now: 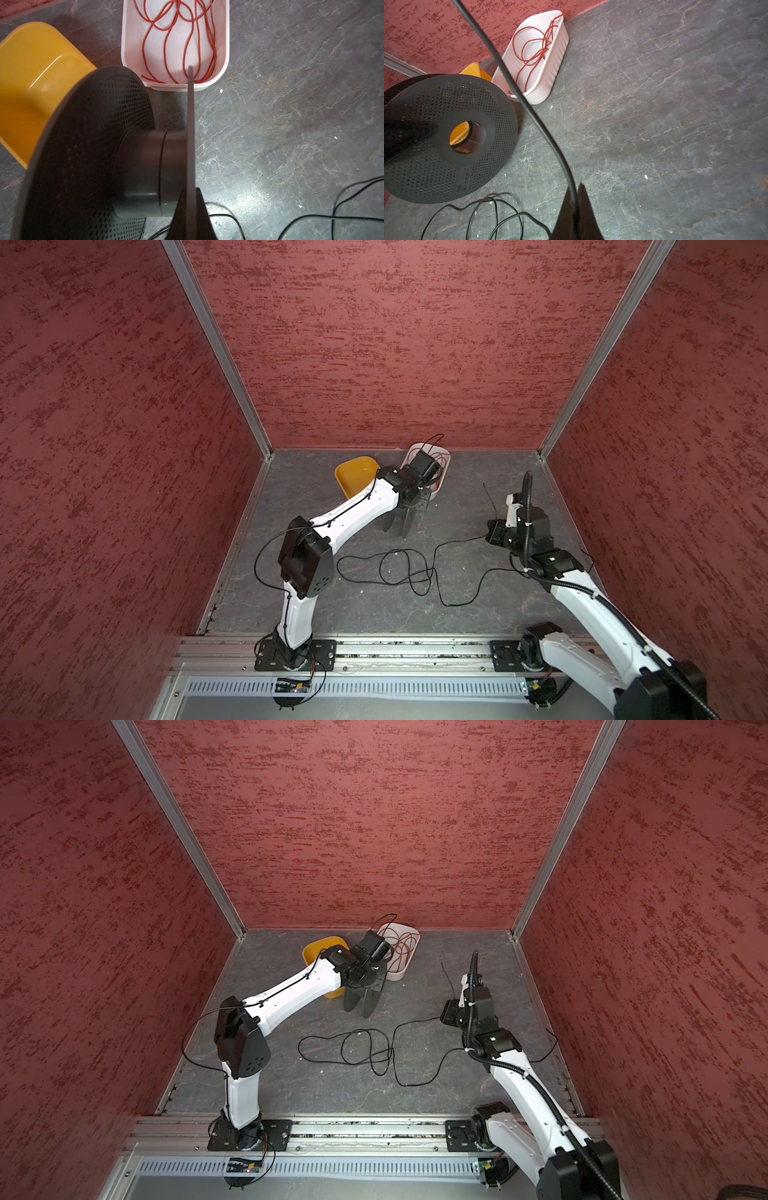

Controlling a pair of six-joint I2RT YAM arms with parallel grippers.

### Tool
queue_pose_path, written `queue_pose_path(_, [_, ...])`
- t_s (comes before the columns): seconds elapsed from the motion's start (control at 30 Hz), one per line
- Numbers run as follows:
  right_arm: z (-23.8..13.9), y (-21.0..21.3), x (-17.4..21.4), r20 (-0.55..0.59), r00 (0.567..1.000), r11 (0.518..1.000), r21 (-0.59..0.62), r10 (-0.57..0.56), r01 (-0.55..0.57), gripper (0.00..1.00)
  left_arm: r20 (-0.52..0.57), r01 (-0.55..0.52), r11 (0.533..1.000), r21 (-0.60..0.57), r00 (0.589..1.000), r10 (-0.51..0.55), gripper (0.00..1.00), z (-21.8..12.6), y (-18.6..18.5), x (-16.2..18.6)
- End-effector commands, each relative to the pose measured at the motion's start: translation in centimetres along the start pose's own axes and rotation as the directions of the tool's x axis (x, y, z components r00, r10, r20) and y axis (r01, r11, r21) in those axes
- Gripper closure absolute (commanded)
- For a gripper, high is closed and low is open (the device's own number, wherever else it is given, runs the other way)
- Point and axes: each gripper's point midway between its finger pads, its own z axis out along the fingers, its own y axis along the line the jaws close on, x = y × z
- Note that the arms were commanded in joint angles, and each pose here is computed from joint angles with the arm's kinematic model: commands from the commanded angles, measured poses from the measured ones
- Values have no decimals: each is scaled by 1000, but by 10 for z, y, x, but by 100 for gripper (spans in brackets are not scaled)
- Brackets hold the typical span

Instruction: Wrap the cables

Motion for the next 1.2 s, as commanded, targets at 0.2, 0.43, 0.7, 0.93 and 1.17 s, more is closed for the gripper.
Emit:
queue_pose_path(0.2, [-5, 13, -23, 62, 998, 999, -42, -21, 23, 100, 14, 33, 999, 2, 999, -33, 98, -8, 0, -8])
queue_pose_path(0.43, [-4, 17, -23, 57, 998, 997, -65, -26, 30, 100, 1, 52, 999, -1, 999, -52, 88, -6, 5, -3])
queue_pose_path(0.7, [-3, 23, -25, 45, 998, 995, -88, -33, 37, 100, 5, 56, 998, -5, 998, -56, 77, -7, 9, -2])
queue_pose_path(0.93, [-3, 28, -25, 47, 998, 992, -118, -41, 47, 100, 31, 67, 998, 6, 997, -67, 60, -17, 12, -7])
queue_pose_path(1.17, [-1, 29, -23, 36, 998, 991, -124, -42, 46, 100, 58, 70, 997, 22, 996, -71, 53, -27, 15, -13])
